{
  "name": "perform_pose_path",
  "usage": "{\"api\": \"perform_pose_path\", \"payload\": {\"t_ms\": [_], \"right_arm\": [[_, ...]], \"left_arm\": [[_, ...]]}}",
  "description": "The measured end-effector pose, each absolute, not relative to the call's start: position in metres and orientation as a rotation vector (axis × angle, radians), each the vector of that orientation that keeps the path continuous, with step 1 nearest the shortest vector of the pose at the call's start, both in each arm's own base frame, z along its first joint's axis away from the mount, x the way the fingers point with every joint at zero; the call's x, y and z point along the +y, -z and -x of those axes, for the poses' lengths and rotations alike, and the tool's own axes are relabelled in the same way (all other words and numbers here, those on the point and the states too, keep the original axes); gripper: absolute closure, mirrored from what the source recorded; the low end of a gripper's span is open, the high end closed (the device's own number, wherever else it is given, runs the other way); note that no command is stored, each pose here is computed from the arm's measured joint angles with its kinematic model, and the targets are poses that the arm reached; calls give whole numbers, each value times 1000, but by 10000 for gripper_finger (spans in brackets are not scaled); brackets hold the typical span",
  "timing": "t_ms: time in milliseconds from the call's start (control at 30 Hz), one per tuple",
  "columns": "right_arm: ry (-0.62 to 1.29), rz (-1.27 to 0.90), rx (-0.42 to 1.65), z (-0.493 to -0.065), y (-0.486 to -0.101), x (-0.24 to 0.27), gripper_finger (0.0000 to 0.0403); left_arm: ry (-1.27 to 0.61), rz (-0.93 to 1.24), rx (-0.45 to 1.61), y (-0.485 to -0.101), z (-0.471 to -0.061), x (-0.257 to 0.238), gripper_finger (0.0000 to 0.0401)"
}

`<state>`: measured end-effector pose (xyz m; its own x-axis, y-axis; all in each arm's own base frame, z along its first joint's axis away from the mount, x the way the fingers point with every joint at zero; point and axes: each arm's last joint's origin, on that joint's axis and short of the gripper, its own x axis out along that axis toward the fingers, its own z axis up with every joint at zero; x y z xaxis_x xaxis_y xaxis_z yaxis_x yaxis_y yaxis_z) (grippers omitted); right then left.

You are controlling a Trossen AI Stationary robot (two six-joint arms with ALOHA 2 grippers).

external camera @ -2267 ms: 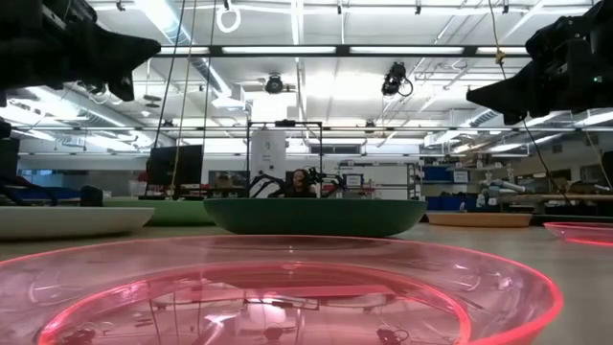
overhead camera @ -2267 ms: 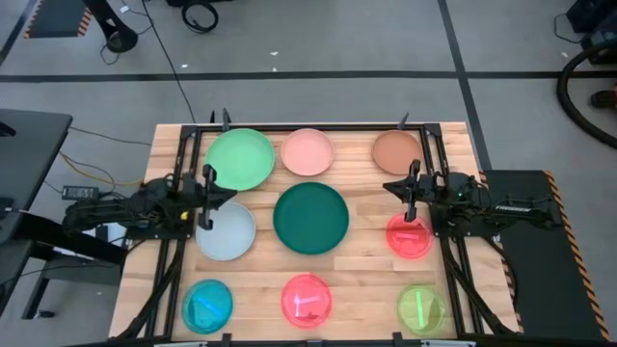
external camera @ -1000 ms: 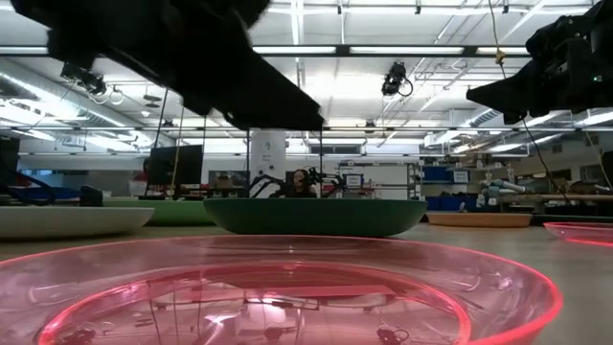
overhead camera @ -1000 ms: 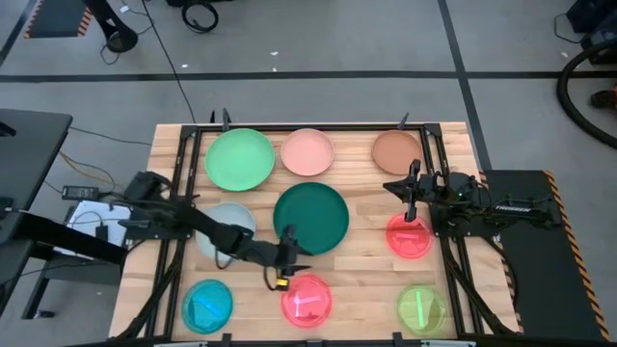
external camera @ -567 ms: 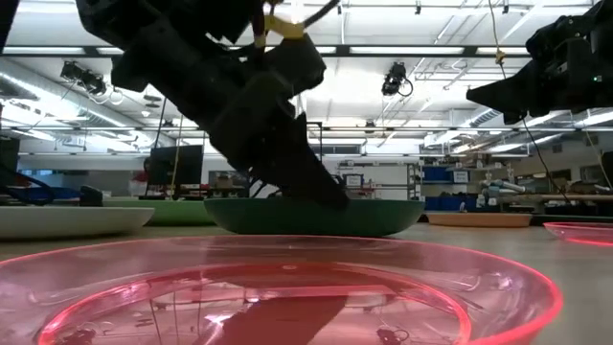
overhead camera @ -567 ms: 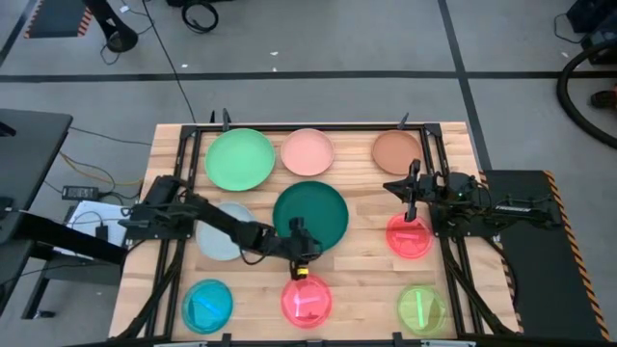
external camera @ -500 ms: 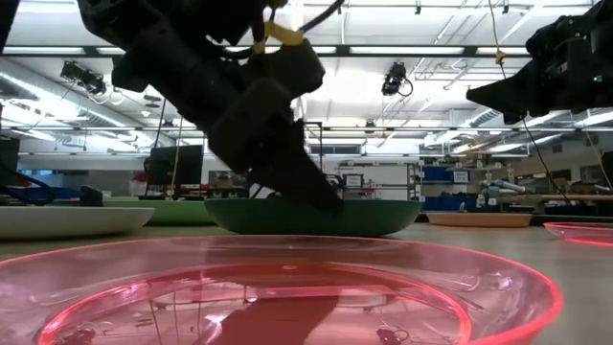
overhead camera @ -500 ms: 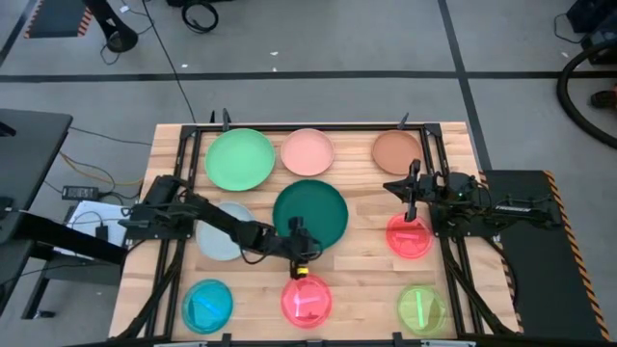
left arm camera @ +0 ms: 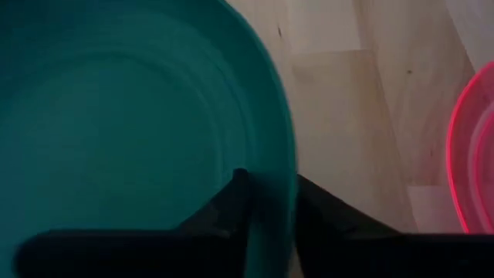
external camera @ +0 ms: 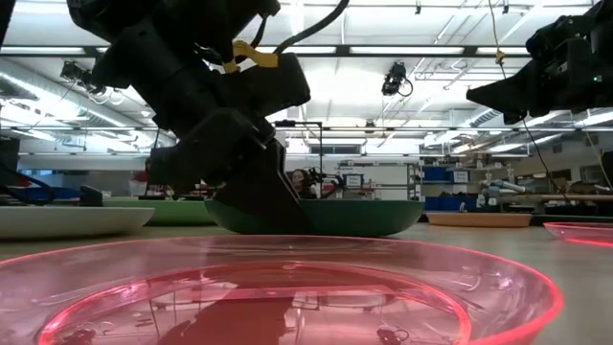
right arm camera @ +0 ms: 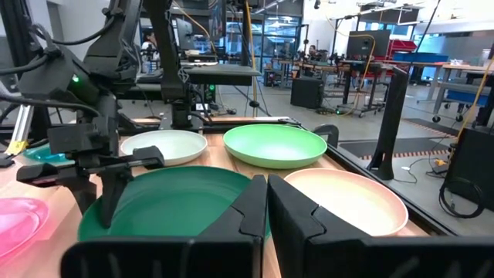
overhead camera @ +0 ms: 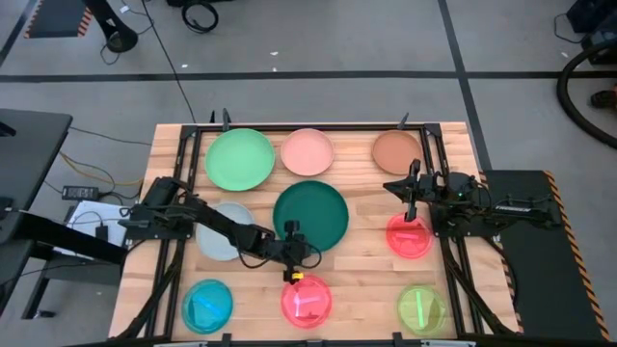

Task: Stack plastic plates
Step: Stack the dark green plate on top of the green plate

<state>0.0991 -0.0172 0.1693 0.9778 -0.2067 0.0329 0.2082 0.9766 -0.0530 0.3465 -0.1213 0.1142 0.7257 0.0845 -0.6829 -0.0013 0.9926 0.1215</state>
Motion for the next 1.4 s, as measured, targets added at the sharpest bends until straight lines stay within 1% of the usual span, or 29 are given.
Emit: {"api": "perform_pose_path", "payload": {"t_ms": [67, 100, 233, 333, 400, 500, 600, 700, 800, 967, 1033, 1100, 1200, 1400], "right_arm": [[209, 57, -27, -99, -169, -17, 379], [209, 56, -27, -99, -169, -17, 379], [210, 56, -27, -99, -169, -17, 379], [209, 56, -28, -99, -169, -17, 379], [210, 57, -26, -99, -169, -17, 379], [210, 56, -28, -99, -169, -17, 379], [209, 57, -27, -99, -169, -17, 379], [210, 57, -27, -99, -169, -17, 379], [210, 56, -29, -99, -169, -17, 379], [210, 57, -27, -99, -169, -17, 379], [210, 57, -28, -99, -169, -17, 379], [210, 56, -28, -99, -169, -17, 379], [210, 56, -27, -99, -169, -17, 379], [210, 56, -28, -99, -169, -17, 379]], "left_arm": [[-34, -141, 751, -116, -345, -126, 368], [-28, -148, 744, -118, -344, -128, 380], [16, -172, 737, -133, -337, -150, 383], [40, -231, 697, -169, -332, -173, 384], [1, -304, 708, -193, -323, -181, 385], [-115, -384, 738, -222, -311, -179, 385], [-275, -416, 781, -234, -298, -162, 387], [-448, -364, 874, -230, -285, -131, 387], [-624, -286, 954, -217, -275, -90, 387], [-830, -181, 996, -193, -263, -25, 387], [-890, -132, 984, -184, -262, -2, 387], [-922, -96, 982, -175, -260, 19, 387], [-911, -36, 961, -168, -263, 42, 387], [-923, 10, 930, -163, -265, 64, 384]]}}
